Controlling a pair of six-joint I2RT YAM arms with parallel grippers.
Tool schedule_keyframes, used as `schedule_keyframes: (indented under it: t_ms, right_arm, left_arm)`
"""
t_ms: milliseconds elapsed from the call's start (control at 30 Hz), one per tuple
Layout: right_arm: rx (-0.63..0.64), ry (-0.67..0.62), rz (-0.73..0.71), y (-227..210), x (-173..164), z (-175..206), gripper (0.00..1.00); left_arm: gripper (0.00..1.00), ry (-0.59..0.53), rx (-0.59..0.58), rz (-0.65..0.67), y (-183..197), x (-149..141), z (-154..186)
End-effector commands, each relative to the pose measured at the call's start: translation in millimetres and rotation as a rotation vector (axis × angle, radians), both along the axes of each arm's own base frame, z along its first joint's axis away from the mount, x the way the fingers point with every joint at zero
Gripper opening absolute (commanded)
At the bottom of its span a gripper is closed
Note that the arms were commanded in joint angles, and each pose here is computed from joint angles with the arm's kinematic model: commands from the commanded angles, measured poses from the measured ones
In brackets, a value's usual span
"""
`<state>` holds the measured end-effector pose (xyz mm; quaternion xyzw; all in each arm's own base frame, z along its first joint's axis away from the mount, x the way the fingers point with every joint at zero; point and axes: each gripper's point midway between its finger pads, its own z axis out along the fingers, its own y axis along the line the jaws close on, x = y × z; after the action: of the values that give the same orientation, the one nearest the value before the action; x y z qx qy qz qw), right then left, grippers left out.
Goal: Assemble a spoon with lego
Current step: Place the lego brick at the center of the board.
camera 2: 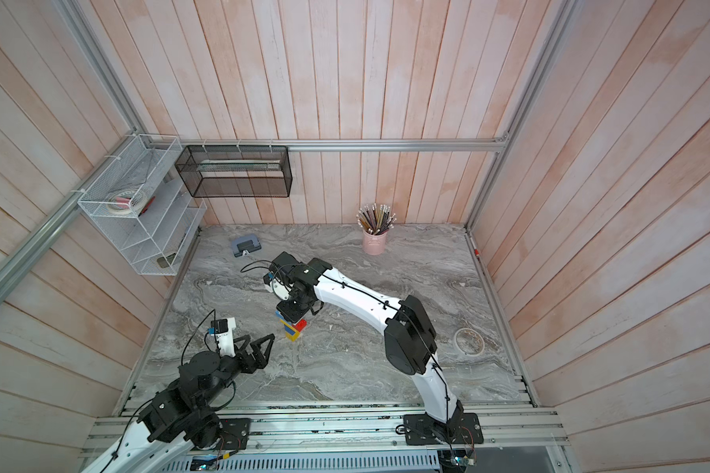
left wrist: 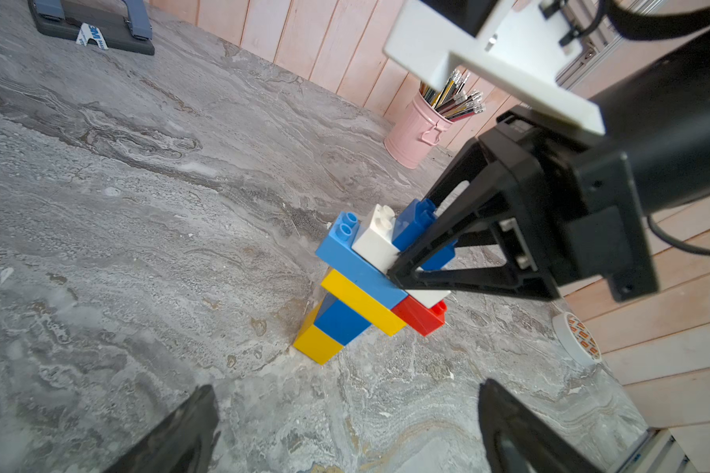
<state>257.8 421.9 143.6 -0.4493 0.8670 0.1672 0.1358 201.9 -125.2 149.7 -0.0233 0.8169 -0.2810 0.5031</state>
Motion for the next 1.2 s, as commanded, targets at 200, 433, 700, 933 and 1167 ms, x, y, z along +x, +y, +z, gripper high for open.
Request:
schedule_keyframes:
  t_ms: [200,433,700,933,1167]
  right_arm:
    - [0.298,0.046,-0.121,-33.7,15.3,53.2,0.17]
    - [0.58,0.152,-0.198,-75.3,19.3,73.8,0.17]
    - [0.867,0.312,-0.219,-104.3,13.0,92.5,0.17]
    - [0.998,0.464,-0.221,-106.5,10.3,83.8,0.18]
    - [1.031,0.591,-0.29,-103.4,18.5,48.6,0.18]
  left_arm:
    - [1.0,-0.016,-0.002,-0.013,-0.3,-1.5,-0.9]
    - [1.0,-0.013,0.0,-0.016,-0.9,-1.4,-1.6]
    - [1.0,-0.016,0.0,-0.02,-1.5,-1.6,-1.2]
    - [1.0,-0.015,0.001,-0.018,-1.1,-1.7,-1.2]
    - [1.0,-0.019,-0.003,-0.013,0.0,-1.8,0.4]
